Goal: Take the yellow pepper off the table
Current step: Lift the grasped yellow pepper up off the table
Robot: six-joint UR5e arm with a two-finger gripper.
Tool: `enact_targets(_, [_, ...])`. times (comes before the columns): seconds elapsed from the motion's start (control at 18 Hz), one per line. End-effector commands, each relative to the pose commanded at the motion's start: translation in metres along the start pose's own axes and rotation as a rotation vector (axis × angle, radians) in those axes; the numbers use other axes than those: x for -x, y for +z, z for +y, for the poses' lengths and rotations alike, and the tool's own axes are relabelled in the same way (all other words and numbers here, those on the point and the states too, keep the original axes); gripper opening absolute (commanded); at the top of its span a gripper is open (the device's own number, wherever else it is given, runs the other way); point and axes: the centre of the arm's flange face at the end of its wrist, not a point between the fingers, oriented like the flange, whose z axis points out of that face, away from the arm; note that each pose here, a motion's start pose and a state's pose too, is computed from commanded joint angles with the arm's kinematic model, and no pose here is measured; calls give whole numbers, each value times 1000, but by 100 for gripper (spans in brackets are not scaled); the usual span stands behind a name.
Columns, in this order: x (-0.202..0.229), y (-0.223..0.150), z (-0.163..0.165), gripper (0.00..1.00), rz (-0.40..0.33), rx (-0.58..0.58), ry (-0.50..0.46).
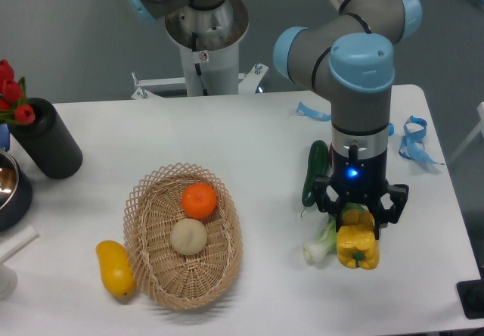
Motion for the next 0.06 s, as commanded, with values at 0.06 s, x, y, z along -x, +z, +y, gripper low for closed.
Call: enact_targets(0.06, [0,0,0,37,0,0,0])
